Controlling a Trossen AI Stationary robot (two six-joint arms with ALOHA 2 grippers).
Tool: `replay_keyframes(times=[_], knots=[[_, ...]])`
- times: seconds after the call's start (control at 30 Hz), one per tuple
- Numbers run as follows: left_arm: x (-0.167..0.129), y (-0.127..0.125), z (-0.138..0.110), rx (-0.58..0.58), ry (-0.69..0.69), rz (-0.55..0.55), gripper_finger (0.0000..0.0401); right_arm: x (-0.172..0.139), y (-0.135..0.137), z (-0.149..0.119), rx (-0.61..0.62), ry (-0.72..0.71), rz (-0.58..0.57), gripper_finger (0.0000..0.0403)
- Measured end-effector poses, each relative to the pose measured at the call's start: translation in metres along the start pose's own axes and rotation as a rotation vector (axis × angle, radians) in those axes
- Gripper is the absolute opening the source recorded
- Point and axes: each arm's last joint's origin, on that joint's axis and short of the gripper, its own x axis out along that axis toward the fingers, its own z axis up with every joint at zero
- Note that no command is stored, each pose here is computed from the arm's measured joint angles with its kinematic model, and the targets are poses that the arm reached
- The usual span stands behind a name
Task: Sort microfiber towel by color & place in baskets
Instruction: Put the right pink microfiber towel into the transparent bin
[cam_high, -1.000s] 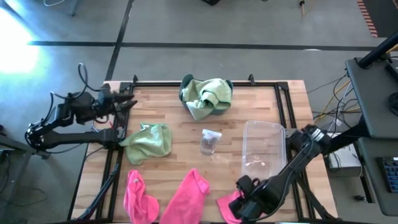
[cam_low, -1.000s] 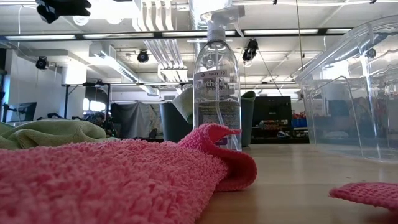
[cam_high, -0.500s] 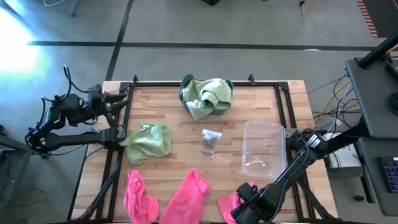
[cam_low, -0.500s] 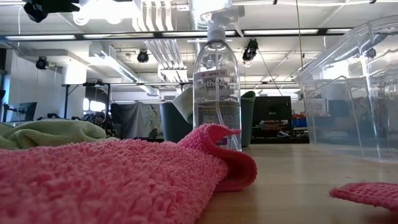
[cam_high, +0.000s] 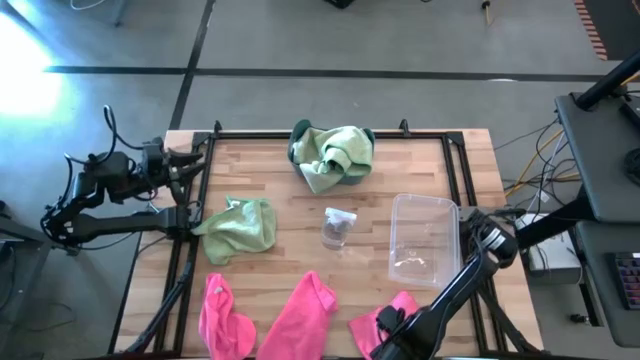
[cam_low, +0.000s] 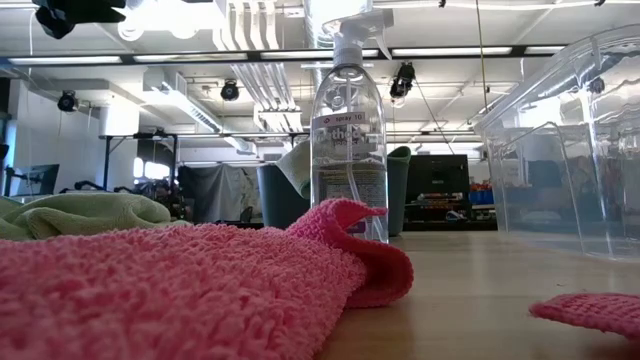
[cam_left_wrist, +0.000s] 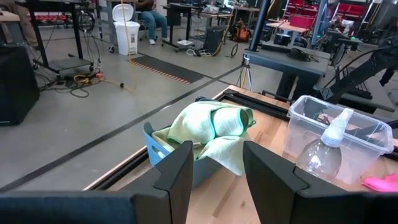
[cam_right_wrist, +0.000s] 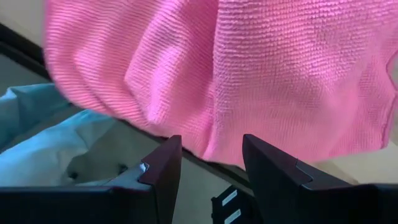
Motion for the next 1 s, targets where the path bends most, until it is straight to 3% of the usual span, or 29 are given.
replay_keyframes(times=[0.3,0.7,1.0], knots=[[0.000,0.000,0.000,-0.008,0.000,0.000,0.0126,0.023,-0.003,0.003,0.036,-0.045,-0.095,0.0164],[0.000,0.000,0.000,-0.018,0.000,0.000,0.0126,0.044,-0.001,0.006,0.008,-0.041,-0.138,0.0163],[0.000,0.000,0.000,-0.019,0.000,0.000,0.0126,0.042,0.001,0.006,0.009,-0.038,-0.121,0.0108]])
